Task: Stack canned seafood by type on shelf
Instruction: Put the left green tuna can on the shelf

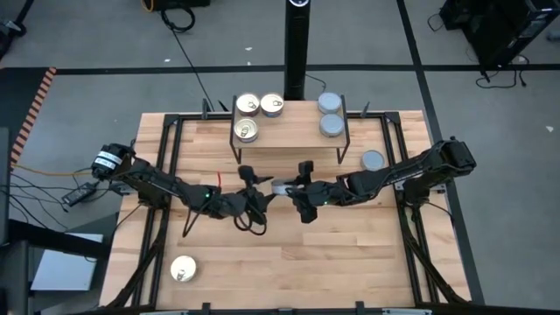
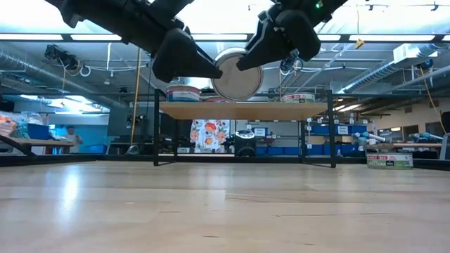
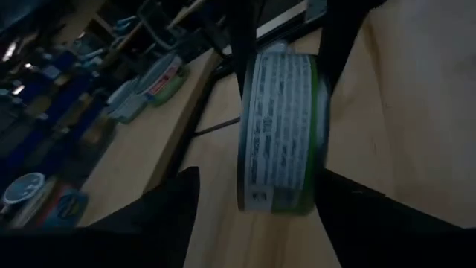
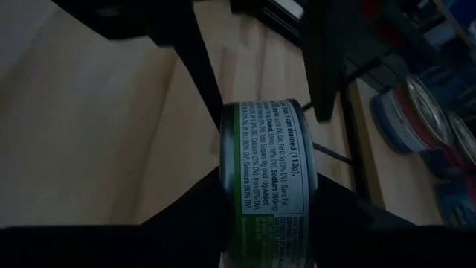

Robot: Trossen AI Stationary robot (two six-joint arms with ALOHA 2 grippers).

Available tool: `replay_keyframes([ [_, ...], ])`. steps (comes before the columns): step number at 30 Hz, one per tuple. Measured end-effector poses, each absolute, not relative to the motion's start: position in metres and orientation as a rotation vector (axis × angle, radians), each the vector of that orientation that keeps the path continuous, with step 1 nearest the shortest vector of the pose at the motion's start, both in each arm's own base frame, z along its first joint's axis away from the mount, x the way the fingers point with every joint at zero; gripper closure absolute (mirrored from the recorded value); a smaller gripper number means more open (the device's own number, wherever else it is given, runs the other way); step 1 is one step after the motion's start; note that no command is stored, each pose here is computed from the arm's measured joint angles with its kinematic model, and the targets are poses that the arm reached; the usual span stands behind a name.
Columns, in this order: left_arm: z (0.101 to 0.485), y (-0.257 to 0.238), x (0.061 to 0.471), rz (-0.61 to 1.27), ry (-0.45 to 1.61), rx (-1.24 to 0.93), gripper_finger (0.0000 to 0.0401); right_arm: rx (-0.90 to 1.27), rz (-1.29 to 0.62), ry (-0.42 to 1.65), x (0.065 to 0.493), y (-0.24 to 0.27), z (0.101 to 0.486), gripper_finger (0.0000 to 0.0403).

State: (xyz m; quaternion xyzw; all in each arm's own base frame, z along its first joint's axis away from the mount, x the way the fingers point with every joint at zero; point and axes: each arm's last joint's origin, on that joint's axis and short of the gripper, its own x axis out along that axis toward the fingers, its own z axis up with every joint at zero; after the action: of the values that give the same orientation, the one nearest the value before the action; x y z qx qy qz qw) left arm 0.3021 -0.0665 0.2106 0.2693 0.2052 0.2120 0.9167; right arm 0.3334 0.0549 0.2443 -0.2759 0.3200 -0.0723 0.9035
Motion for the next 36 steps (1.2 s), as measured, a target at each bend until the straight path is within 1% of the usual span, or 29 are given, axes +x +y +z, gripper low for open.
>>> replay_keyframes([
  [5, 0.201, -0.065, 0.297, 0.442, 0.440, 0.535, 0.0149, -0.615, -0.216, 0.693, 0.332, 0.053, 0.243, 0.0249],
  [10, 0.187, -0.063, 0.289, 0.425, 0.466, 0.511, 0.0183, -0.656, -0.263, 0.719, 0.331, 0.050, 0.245, 0.0249],
  [14, 0.180, -0.063, 0.285, 0.368, 0.467, 0.460, 0.0227, -0.649, -0.276, 0.707, 0.335, 0.047, 0.258, 0.0249],
  [22, 0.176, -0.065, 0.285, 0.212, 0.472, 0.393, 0.0338, -0.649, -0.331, 0.720, 0.342, 0.027, 0.286, 0.0249],
  [26, 0.175, -0.065, 0.285, 0.139, 0.479, 0.357, 0.0376, -0.733, -0.403, 0.762, 0.342, 0.014, 0.290, 0.0249],
  [30, 0.175, -0.063, 0.286, 0.115, 0.480, 0.335, 0.0394, -0.773, -0.473, 0.799, 0.342, -0.002, 0.291, 0.0249],
  [36, 0.175, -0.060, 0.287, 0.100, 0.473, 0.313, 0.0396, -0.748, -0.549, 0.841, 0.340, -0.032, 0.290, 0.0249],
])
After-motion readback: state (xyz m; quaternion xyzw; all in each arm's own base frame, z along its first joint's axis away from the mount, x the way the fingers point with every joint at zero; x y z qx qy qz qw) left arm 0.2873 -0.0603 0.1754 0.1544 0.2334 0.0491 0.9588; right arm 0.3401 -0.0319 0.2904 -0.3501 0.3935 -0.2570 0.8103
